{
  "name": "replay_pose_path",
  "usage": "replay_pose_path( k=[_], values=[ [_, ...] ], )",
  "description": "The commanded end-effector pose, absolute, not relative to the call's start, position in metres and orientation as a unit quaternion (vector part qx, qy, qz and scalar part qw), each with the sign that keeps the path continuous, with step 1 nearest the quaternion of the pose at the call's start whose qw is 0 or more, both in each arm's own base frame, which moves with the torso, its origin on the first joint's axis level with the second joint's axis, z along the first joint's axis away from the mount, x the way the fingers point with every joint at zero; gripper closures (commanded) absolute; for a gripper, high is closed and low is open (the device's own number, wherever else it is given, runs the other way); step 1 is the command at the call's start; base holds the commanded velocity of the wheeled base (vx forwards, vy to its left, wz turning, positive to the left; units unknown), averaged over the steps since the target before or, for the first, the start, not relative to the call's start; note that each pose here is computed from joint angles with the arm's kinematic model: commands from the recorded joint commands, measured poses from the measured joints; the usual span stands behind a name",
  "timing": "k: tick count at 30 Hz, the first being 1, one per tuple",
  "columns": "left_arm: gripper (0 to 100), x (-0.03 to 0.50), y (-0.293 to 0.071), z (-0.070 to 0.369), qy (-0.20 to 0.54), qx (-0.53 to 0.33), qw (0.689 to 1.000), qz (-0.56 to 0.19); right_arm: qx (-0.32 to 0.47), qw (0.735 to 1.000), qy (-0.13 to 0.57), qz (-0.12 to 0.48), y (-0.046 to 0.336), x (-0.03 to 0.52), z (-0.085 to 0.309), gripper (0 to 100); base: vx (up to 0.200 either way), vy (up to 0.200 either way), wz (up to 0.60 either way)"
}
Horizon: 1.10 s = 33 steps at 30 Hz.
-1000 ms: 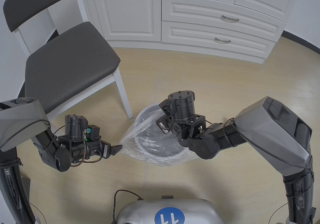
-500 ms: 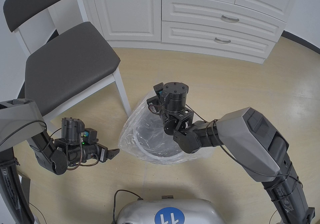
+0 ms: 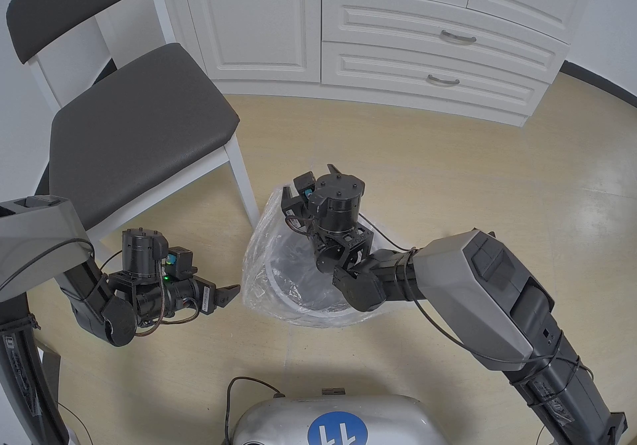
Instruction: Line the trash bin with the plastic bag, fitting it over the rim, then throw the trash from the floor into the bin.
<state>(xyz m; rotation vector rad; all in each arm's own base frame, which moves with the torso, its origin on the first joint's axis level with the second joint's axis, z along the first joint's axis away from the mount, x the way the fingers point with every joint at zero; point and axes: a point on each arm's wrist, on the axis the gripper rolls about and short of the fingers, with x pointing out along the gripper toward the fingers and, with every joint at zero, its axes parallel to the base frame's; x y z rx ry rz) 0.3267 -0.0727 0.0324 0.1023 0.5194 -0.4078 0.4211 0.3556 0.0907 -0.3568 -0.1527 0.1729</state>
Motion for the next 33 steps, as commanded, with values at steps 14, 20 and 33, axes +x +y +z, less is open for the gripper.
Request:
replay_pose_path(
  k=[14,20,33],
  values=[
    [0,0.308,-0.083,0.051,0.239,0.055,0.944,-0.223,-0.237,0.959,0.005,0.158,0.289,0.317,0.173,0,0.000,0.000,0.00],
    [0,0.305,-0.086,0.056,0.232,0.055,0.944,-0.229,-0.283,0.946,0.078,0.136,0.256,0.294,0.146,0,0.000,0.000,0.00],
    [0,0.305,-0.086,0.055,0.232,0.056,0.944,-0.228,-0.314,0.923,0.183,0.125,0.258,0.333,0.058,0,0.000,0.000,0.00]
  ],
)
